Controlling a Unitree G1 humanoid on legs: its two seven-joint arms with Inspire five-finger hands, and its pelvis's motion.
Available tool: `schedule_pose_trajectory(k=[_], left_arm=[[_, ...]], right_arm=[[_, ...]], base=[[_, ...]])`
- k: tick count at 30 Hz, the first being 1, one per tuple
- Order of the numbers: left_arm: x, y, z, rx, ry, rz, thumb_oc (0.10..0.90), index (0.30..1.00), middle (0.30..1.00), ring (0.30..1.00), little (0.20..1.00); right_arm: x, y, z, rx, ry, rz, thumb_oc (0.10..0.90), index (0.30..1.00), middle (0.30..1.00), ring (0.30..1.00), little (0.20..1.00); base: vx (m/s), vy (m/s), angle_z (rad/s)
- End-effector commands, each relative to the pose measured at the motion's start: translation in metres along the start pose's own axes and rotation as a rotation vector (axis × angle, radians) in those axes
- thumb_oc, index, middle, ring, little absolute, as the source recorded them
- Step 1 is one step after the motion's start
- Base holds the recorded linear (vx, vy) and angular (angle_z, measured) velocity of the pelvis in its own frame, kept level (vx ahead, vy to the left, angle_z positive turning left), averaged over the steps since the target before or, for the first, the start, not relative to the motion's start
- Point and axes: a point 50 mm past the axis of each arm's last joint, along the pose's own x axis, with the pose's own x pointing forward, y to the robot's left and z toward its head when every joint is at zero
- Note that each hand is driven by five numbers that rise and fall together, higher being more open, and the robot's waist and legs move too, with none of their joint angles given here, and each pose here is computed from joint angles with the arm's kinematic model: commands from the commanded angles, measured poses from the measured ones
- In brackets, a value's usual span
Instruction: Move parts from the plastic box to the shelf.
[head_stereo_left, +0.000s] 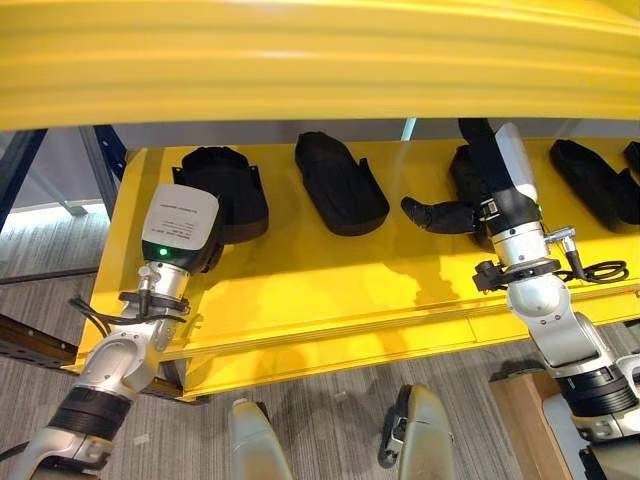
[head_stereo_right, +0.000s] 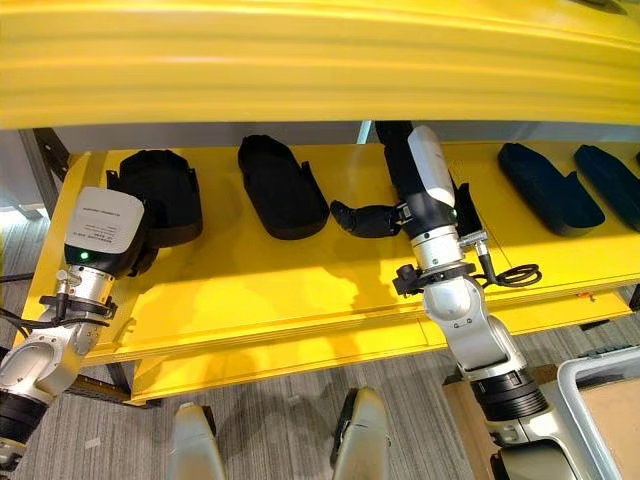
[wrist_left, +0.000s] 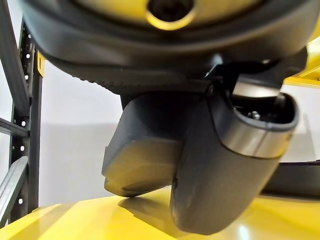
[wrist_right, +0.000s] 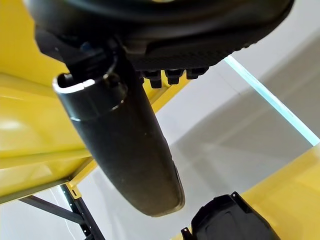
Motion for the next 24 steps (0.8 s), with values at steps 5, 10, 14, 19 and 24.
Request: schedule_pose_trajectory(k=[5,10,14,19,24], left_arm=[[-0.023,-0.02,-0.008,-0.012,0.011,-0.191,0.4,0.3,0.3,0.3,0.3],[-0.018,-0.023,-0.006,-0.047,0.016,-0.234,0.9,1.0,1.0,1.0,1.0],[-0.015,-0.02,-0.009,-0.074,0.022,-0.263,0.9,1.0,1.0,1.0,1.0],[-0.012,-0.013,-0.014,-0.114,0.027,-0.289,0.9,1.0,1.0,1.0,1.0],[-0.008,-0.002,-0.024,-0.107,0.026,-0.306,0.9,1.0,1.0,1.0,1.0]], right_arm=[[0.021,-0.044,0.041,0.017,-0.239,-0.211,0.9,1.0,1.0,1.0,1.0],[0.021,-0.043,0.04,0.028,-0.228,-0.205,0.9,1.0,1.0,1.0,1.0],[0.02,-0.044,0.038,0.029,-0.21,-0.198,0.9,1.0,1.0,1.0,1.0],[0.019,-0.043,0.036,0.039,-0.193,-0.17,0.9,1.0,1.0,1.0,1.0],[0.018,-0.044,0.035,0.04,-0.19,-0.163,0.9,1.0,1.0,1.0,1.0]], base=[[0.0,0.0,0.0],[0.0,0.0,0.0],[0.0,0.0,0.0],[0.0,0.0,0.0],[0.0,0.0,0.0]])
